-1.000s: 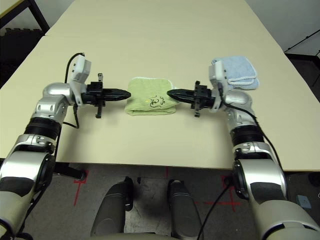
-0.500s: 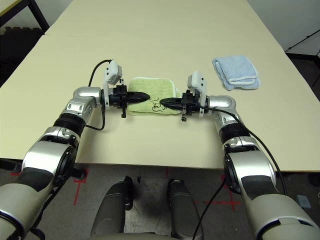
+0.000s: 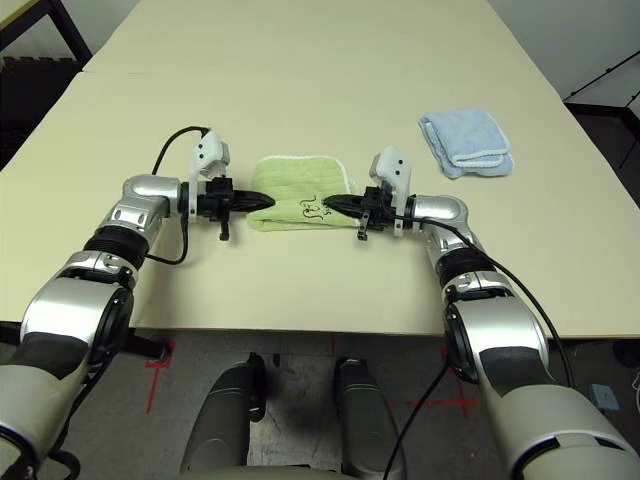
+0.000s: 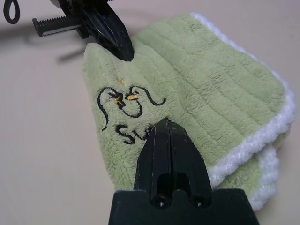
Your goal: Fold the towel and set it aside.
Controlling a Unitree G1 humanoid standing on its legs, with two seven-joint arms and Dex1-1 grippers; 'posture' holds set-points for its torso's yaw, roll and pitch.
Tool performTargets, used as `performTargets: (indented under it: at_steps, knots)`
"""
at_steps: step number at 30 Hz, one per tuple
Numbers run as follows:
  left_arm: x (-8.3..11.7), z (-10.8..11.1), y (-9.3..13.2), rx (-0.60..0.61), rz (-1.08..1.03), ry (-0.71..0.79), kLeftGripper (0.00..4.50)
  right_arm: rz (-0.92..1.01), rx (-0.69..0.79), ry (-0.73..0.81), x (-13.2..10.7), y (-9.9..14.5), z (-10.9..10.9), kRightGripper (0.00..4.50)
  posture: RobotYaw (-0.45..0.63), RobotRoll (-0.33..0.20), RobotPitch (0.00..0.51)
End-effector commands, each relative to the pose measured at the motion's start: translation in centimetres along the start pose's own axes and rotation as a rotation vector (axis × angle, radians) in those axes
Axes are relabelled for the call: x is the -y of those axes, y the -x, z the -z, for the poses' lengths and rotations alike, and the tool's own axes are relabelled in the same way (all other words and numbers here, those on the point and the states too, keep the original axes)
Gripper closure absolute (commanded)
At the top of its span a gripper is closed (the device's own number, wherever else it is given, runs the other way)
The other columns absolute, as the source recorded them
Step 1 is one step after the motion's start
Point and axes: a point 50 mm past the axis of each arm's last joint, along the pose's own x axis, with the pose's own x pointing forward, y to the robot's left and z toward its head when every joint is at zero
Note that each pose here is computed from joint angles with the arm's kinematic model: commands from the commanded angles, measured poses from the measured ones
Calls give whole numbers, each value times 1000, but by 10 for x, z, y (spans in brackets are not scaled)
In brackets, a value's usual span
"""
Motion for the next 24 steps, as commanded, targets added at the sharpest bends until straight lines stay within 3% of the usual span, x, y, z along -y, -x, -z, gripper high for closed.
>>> performTargets:
  at_steps: [1,5,9,16,20,24]
  knots:
    - [2,11,3,-35,-6,25,4463,7,-26,-17,-2,0,6,4500,-2,0,198]
    - [0,7,4,-27,-1,20,4463,0,8,-20,-1,0,3,4500,1,0,197]
    - [-3,-5,9,25,22,-1,4463,-16,137,-24,8,4,-18,4500,10,0,191]
    - [-12,-38,7,224,-26,50,4463,159,317,-123,23,-9,-44,4500,5,0,182]
    - [-24,-50,-5,308,-232,166,4463,220,257,-153,20,-27,-41,4500,13,0,178]
    - [-22,-44,-14,290,-273,217,4463,245,184,-158,14,-38,-32,4500,13,0,179]
